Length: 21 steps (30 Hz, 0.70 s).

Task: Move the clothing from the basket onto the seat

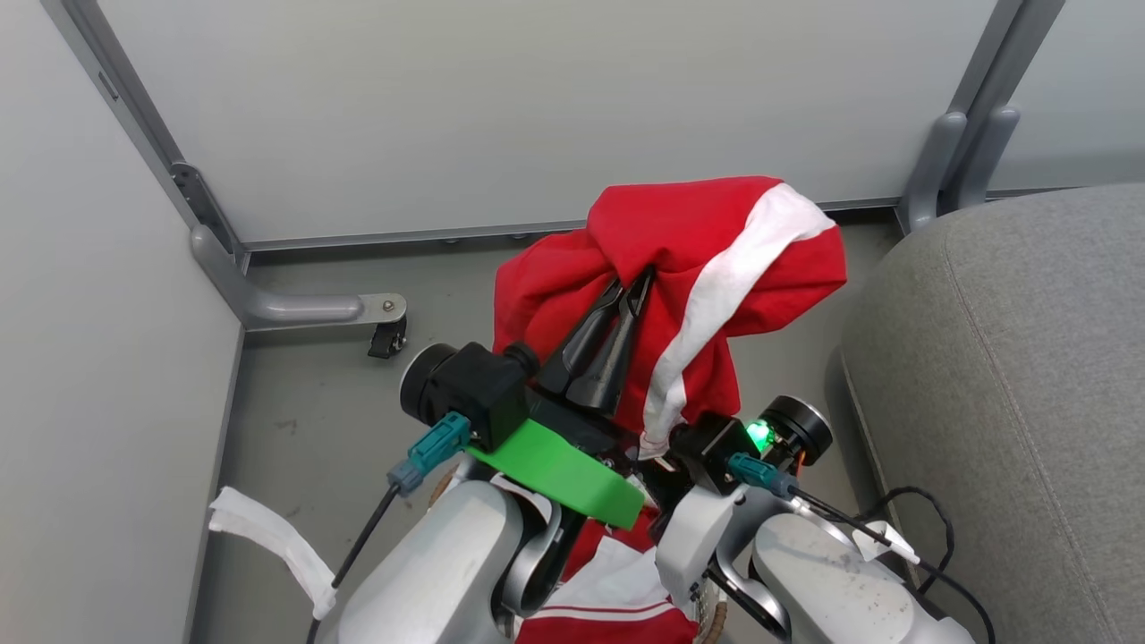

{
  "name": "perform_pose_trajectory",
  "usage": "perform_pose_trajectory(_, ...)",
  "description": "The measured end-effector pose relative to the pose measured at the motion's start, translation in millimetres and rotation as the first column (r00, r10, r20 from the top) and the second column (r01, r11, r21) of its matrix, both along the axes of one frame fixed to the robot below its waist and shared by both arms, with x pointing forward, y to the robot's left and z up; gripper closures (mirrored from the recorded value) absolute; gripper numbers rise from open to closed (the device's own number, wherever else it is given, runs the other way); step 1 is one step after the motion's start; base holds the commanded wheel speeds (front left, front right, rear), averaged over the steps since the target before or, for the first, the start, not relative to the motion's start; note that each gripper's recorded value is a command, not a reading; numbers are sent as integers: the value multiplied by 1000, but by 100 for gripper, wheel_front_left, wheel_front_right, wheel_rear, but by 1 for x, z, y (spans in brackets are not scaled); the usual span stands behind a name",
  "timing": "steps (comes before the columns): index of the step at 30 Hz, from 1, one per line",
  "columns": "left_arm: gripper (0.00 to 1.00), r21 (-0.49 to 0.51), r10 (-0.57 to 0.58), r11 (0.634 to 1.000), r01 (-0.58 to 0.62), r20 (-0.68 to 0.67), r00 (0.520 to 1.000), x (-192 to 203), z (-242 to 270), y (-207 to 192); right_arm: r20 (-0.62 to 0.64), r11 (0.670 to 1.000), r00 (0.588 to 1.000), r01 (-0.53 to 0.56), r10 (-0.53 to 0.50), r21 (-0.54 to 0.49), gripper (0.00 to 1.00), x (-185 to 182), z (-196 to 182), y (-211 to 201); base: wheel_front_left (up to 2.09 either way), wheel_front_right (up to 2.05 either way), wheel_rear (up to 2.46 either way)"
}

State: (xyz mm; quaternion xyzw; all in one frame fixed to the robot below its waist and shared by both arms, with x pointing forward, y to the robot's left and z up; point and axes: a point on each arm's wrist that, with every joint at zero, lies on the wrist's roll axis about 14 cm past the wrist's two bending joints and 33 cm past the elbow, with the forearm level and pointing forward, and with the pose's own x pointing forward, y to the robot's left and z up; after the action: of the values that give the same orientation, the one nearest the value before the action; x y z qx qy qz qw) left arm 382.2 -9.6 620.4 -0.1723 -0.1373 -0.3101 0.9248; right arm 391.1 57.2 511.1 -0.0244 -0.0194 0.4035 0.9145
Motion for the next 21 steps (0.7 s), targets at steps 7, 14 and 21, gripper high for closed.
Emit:
perform_pose_trajectory(7,100,-7,-3,1000,3,-3,1000,2,0,-2,-2,1000,1000,18,-18,14,100,2,2,-5,0,0,0)
perform_pose_trajectory(14,100,-8,-2,1000,2,-7,1000,5,-1,-2,-12,999,1000,29,-29,16,100,3,0,-9,0,0,0)
perform_pose_trajectory(21,100,2,-4,1000,4,-7,1000,6,-3,-4,-8,999,999,37,-37,26,100,4,3,-11,0,0,0)
